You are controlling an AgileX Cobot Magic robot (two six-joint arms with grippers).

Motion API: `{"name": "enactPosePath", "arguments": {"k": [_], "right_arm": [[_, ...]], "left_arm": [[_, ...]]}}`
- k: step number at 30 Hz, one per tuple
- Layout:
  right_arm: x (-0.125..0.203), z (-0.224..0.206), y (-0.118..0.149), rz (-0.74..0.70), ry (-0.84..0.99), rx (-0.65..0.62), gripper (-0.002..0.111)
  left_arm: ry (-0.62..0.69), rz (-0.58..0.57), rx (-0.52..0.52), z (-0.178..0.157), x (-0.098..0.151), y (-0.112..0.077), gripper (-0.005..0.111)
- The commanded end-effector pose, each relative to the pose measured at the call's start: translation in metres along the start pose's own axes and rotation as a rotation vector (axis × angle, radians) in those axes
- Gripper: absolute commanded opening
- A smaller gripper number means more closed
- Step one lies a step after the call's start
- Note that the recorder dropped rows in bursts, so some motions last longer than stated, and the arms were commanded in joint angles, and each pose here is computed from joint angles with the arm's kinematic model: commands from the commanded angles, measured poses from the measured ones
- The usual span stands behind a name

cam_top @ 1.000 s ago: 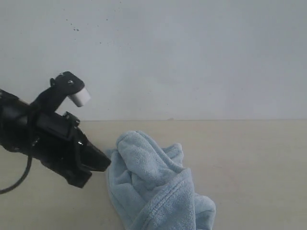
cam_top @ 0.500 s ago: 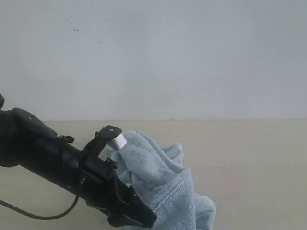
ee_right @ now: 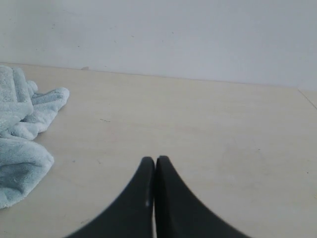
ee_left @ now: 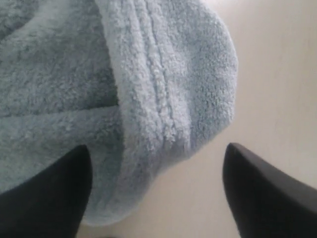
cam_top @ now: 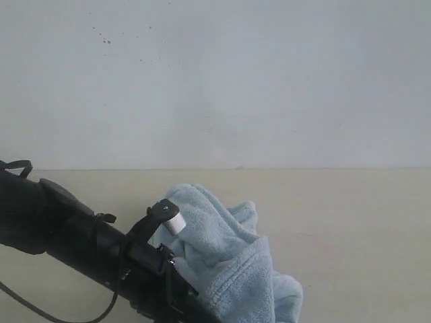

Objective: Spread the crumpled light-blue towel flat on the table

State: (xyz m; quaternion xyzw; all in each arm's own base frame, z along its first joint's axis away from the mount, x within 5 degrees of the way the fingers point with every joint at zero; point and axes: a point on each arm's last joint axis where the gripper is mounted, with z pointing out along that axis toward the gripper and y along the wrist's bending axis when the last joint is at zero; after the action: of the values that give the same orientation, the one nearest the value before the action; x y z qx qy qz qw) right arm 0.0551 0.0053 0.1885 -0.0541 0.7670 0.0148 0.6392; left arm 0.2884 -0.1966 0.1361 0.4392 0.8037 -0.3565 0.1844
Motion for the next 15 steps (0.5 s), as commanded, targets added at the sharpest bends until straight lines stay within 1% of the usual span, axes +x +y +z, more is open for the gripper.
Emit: {"name": "enactPosePath", "arguments": {"k": [1, 2, 3, 4, 7, 9, 15], "right_arm": [[-0.001, 0.000, 0.000, 0.000, -0.013, -0.002, 0.000], [-0.001, 0.000, 0.000, 0.000, -0.013, -0.002, 0.000], [-0.001, 0.000, 0.000, 0.000, -0.013, -0.002, 0.000], [-0.001, 0.000, 0.000, 0.000, -0.013, -0.002, 0.000], [-0.001, 0.000, 0.000, 0.000, -0.013, -0.002, 0.000], [-0.001, 0.000, 0.000, 0.000, -0.013, -0.002, 0.000], [-0.001, 0.000, 0.000, 0.000, -0.013, -0.002, 0.000]], "left_arm": [[-0.041, -0.041, 0.007, -0.006, -0.017, -0.004, 0.031], [-0.047, -0.055, 0.014, -0.009, -0.022, -0.006, 0.018], [-0.052, -0.056, 0.020, -0.012, -0.027, -0.008, 0.008], [-0.059, -0.048, 0.037, -0.017, -0.032, -0.012, 0.005], [-0.080, 0.015, 0.098, -0.034, -0.049, -0.027, 0.004], [-0.101, 0.058, 0.119, -0.047, -0.059, -0.038, 0.004], [-0.207, 0.177, 0.063, -0.093, -0.079, -0.075, 0.004]]}}
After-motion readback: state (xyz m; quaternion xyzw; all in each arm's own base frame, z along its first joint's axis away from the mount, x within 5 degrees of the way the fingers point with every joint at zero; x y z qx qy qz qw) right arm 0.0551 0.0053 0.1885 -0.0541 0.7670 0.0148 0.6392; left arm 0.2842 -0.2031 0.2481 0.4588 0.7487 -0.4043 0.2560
